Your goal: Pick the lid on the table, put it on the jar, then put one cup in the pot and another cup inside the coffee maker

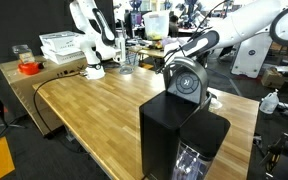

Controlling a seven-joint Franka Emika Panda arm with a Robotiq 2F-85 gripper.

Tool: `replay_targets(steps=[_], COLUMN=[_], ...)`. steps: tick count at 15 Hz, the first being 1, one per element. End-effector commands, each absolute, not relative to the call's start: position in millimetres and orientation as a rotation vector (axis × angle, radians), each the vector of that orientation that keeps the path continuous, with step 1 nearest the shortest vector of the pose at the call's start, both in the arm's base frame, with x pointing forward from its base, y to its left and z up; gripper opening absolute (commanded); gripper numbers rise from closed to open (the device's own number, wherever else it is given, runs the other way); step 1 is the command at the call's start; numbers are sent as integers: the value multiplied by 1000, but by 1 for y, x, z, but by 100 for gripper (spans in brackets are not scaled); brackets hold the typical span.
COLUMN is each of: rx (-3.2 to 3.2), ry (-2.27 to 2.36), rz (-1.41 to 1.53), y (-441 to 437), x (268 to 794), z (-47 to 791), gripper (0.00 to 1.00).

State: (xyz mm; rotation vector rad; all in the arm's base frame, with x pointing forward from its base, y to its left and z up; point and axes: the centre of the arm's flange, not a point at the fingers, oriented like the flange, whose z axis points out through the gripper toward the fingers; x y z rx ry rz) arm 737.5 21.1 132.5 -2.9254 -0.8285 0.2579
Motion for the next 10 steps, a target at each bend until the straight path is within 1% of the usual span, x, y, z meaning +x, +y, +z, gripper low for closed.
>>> replay_targets(steps=[1,10], rx=[-2915,-2905], ry=[-872,-858], rz=[278,324], y=[19,20], x=[753,749], z=[132,131], gripper=[100,100])
